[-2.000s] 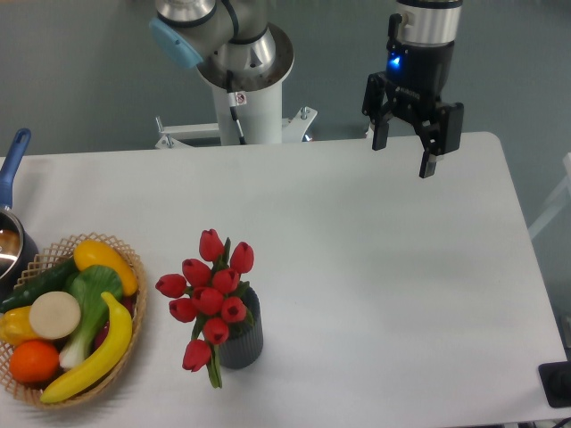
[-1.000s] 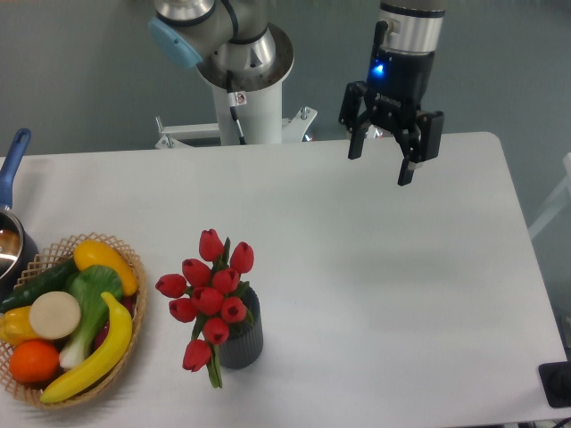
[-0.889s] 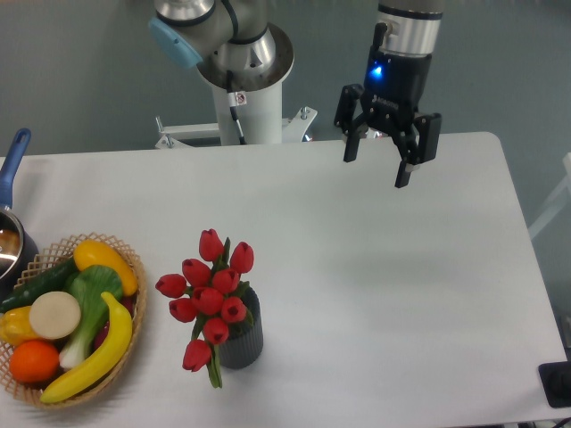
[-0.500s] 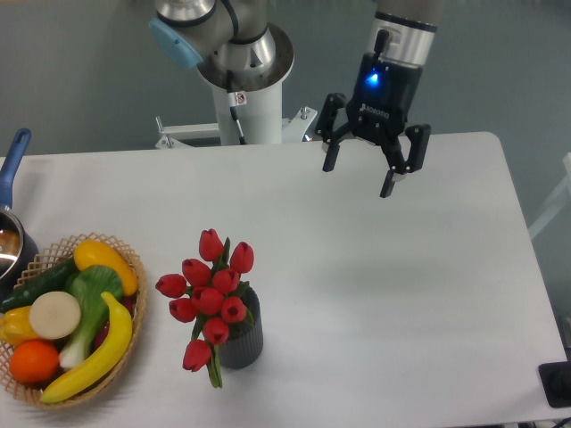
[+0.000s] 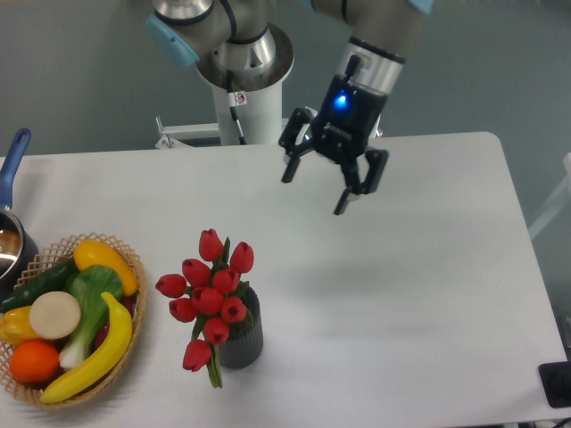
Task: Pick up the flowers from the vase
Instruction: 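Move the open gripper down toward the red tulip stems above the vase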
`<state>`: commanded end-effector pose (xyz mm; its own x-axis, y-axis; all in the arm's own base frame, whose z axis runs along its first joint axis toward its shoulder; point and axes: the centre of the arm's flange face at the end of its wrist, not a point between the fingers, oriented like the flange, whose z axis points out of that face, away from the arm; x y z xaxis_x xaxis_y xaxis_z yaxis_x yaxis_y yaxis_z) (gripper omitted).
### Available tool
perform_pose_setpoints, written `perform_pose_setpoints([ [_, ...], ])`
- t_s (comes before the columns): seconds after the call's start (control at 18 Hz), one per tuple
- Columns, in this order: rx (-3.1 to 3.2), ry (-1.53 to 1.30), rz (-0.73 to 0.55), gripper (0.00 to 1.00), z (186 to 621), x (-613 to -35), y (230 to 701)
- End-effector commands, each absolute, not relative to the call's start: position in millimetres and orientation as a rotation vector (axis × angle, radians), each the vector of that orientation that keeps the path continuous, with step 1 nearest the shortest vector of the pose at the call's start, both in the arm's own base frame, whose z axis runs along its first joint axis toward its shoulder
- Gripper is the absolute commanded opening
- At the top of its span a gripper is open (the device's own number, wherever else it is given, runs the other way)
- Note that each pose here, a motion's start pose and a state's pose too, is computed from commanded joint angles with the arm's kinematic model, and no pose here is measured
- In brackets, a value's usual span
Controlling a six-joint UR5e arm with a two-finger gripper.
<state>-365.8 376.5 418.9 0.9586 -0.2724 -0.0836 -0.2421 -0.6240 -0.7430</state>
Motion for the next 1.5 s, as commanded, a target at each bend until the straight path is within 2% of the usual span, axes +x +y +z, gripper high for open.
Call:
perform_pose_setpoints([
  [0.22, -2.253, 0.380, -0.036, 1.00, 407.8, -370.3, 385.5],
  [0.83, -2.069, 0.384, -0.206, 1.00, 373.7, -404.7, 435.6],
  [1.5, -2.076, 0.430, -0.267, 1.00, 348.3, -388.5, 463.2],
])
